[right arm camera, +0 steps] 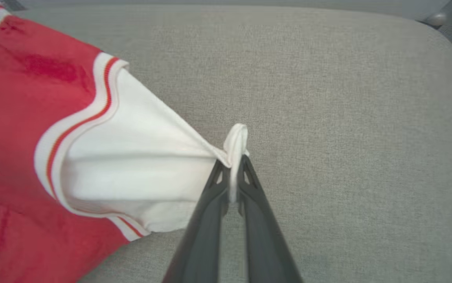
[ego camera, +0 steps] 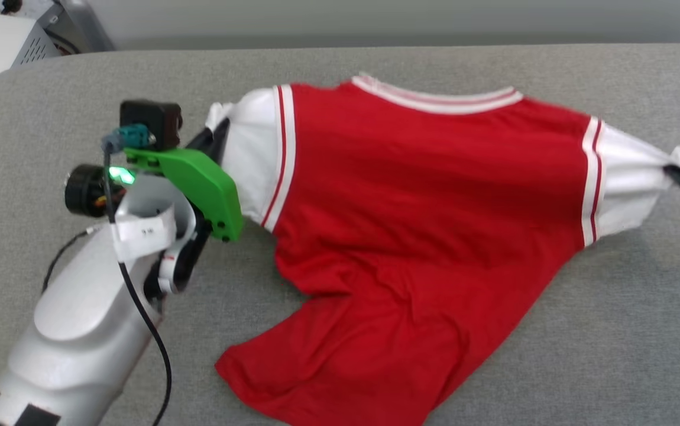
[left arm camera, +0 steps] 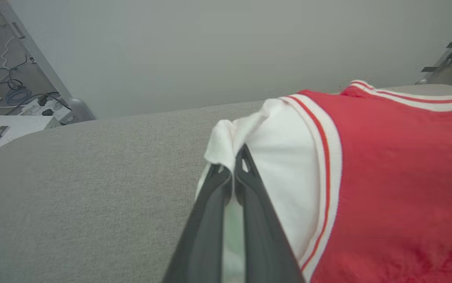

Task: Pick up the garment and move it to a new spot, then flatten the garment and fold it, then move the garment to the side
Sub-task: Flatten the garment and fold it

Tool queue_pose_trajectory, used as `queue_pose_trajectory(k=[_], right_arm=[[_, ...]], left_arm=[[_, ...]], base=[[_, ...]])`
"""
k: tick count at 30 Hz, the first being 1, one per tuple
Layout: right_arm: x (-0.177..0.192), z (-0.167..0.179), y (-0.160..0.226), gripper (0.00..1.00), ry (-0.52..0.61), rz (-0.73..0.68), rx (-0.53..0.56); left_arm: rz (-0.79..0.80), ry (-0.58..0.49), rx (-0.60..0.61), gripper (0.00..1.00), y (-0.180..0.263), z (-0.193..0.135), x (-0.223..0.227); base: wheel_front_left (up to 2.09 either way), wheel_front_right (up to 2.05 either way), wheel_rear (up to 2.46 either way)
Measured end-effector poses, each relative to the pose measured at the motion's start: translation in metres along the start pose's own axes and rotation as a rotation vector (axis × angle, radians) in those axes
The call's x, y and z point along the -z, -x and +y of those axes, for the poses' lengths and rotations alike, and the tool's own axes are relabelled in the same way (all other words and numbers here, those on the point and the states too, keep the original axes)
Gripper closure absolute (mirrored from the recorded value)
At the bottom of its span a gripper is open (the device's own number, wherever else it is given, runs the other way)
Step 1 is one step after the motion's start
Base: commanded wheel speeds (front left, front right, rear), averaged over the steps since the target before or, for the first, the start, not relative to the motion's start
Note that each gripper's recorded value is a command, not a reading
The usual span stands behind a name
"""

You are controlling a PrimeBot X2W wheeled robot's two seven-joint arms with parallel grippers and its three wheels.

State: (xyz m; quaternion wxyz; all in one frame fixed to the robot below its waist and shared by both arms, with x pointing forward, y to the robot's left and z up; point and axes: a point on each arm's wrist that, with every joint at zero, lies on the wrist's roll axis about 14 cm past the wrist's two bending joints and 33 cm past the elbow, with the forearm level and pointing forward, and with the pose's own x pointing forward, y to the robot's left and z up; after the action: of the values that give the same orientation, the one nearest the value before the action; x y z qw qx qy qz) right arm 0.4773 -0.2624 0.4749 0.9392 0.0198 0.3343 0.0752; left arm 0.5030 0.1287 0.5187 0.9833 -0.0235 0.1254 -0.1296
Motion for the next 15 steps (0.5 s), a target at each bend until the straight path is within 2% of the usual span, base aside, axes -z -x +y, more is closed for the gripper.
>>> queue_pose_trajectory(k=[6,11,15], right_arm=[[-0.065,-0.011,0.019,1.0,0.057,-0.172,0.063],[-0.124,-0.012,0.021,1.0,0.113,-0.304,0.102],[-0.178,-0.011,0.023,1.0,0.144,-0.441,0.129]], left_arm=[[-0.134,-0.025,-0.011,1.0,-0.02,0.01,-0.06],[-0.23,-0.025,-0.023,1.0,-0.046,0.019,-0.104],[-0.308,-0.07,-0.062,1.0,-0.067,0.035,-0.143]], base=[[0.0,0.0,0.0],[0.0,0.0,0.0],[0.0,0.0,0.0]])
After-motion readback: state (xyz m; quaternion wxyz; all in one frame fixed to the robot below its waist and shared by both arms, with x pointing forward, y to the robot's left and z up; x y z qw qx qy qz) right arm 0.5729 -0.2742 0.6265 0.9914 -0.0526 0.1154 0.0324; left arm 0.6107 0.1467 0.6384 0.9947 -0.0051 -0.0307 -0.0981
